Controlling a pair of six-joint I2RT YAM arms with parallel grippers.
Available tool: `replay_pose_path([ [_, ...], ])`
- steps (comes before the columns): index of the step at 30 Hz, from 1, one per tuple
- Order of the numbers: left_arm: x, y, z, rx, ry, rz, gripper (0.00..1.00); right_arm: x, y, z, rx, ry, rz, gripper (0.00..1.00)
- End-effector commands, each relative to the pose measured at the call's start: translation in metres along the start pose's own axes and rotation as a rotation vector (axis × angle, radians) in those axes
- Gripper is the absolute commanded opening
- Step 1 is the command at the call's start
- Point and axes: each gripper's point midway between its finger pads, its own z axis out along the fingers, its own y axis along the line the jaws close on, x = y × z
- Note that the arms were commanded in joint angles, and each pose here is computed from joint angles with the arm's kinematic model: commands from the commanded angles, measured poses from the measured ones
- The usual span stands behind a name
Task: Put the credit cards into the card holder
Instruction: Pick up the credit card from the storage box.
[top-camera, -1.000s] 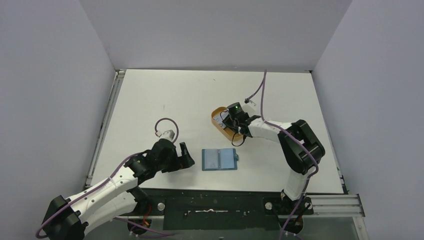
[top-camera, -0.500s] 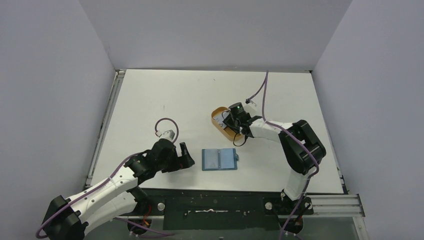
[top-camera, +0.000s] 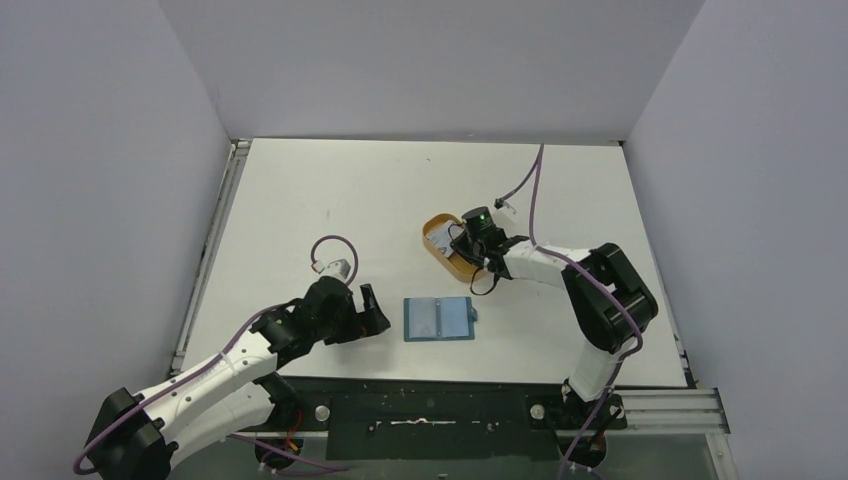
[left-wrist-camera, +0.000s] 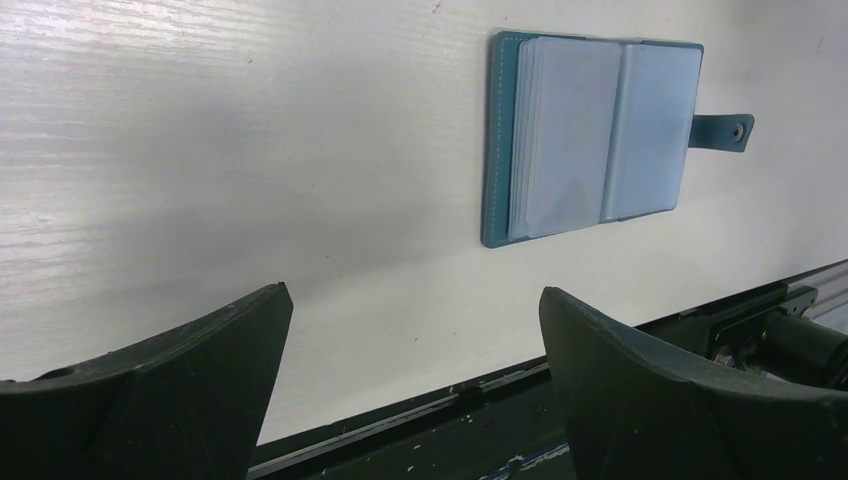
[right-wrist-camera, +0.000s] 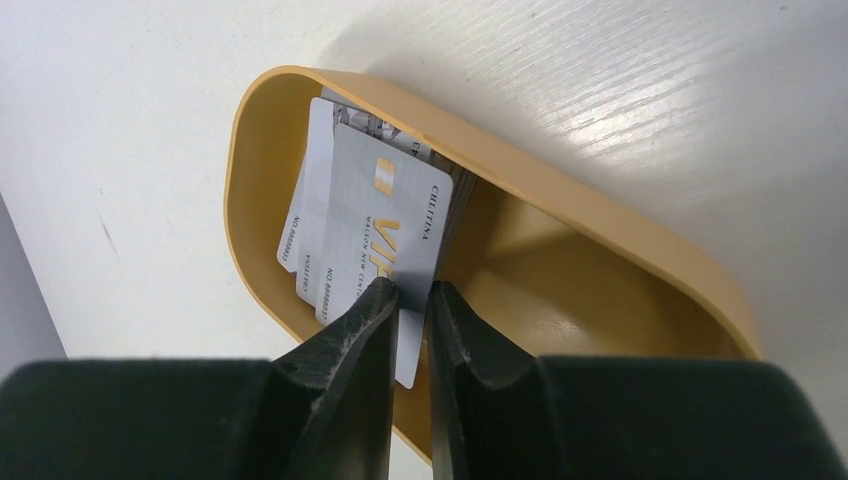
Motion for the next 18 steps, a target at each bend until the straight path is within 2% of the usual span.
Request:
replay_pose_path([
  [1, -0.010, -0.013, 0.000, 0.051, -0.033, 0.007, 0.94, -0.009, 0.003, -0.009, -0.023, -0.028, 0.001, 0.14],
  [12, -0.013, -0.016, 0.001, 0.053, -0.035, 0.006, 0.94, -0.011, -0.001, -0.019, -0.037, -0.026, 0.023, 0.06],
  [15, -0.013, -0.017, 0.001, 0.054, -0.037, 0.007, 0.94, -0.013, 0.003, -0.024, -0.052, -0.027, 0.037, 0.00],
  [18, -0.015, -0.018, 0.001, 0.056, -0.041, 0.007, 0.94, -0.017, 0.009, -0.030, -0.072, -0.027, 0.059, 0.00],
])
